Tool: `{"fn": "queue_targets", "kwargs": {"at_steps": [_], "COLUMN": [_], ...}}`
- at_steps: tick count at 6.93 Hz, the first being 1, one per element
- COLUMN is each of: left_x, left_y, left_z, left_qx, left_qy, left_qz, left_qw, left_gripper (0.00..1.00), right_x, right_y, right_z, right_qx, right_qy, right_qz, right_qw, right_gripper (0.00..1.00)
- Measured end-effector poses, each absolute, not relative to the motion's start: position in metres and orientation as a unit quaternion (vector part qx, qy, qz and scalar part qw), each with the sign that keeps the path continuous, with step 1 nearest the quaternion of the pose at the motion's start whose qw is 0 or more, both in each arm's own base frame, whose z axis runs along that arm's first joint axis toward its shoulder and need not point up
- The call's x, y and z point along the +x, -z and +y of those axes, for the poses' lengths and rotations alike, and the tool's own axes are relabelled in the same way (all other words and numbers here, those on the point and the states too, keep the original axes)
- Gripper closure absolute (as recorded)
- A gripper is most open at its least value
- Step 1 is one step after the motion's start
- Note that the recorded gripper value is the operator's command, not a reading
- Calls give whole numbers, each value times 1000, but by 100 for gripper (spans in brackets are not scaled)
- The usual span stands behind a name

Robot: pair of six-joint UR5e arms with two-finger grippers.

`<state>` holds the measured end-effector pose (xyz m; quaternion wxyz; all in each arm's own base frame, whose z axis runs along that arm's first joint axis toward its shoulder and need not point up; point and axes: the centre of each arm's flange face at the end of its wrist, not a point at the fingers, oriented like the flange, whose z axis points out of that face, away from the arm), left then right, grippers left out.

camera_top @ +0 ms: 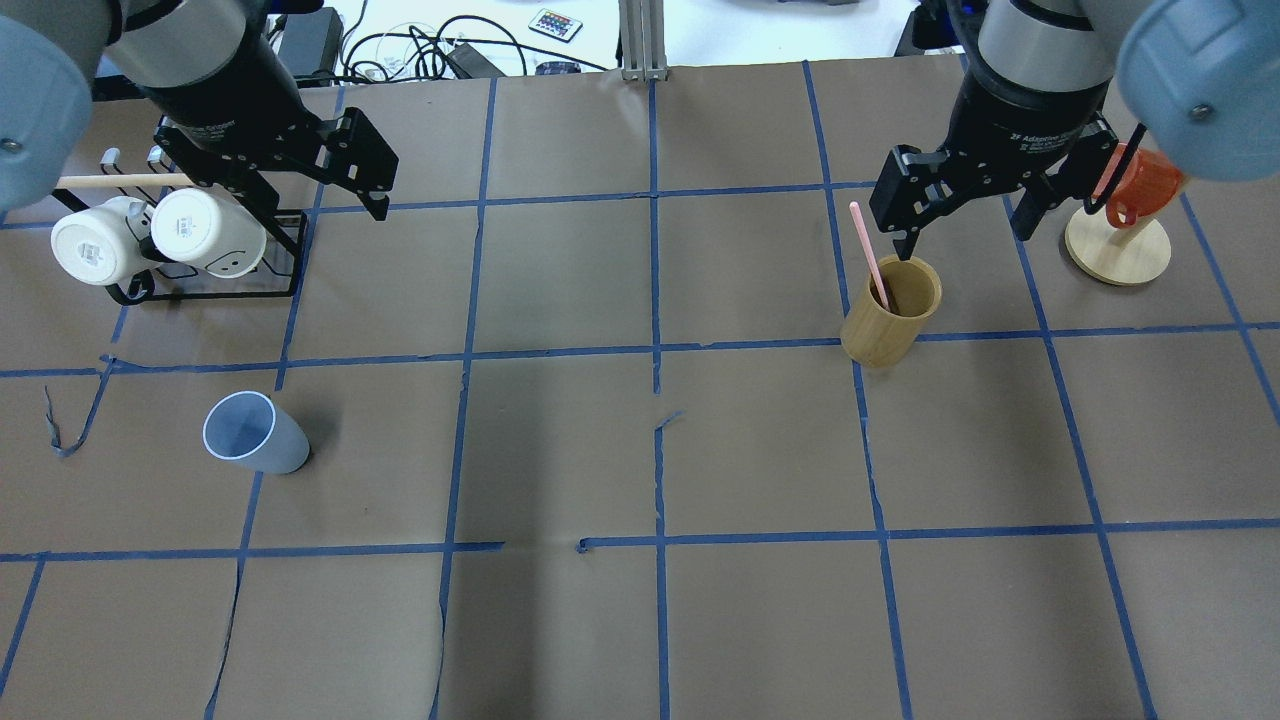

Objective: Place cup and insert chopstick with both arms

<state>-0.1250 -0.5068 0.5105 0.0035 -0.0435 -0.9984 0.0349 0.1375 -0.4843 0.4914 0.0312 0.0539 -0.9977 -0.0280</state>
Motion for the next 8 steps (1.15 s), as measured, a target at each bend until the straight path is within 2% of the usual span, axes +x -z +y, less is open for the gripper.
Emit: {"fn": "queue_targets", "kwargs": {"at_steps": [8], "left_x": [-124], "left_y": [-507], "left_z": [-506], "left_qx": [-43], "left_qy": [-32], "left_qz": [-999], "left_qw": [2], "left_gripper": [0], "right_x": [138], "right_y": [-491], "right_z": [-485], "right_qx": [54], "right_qy": [27], "right_qz": [-998], "right_qw": [31], "right_gripper": [0]}}
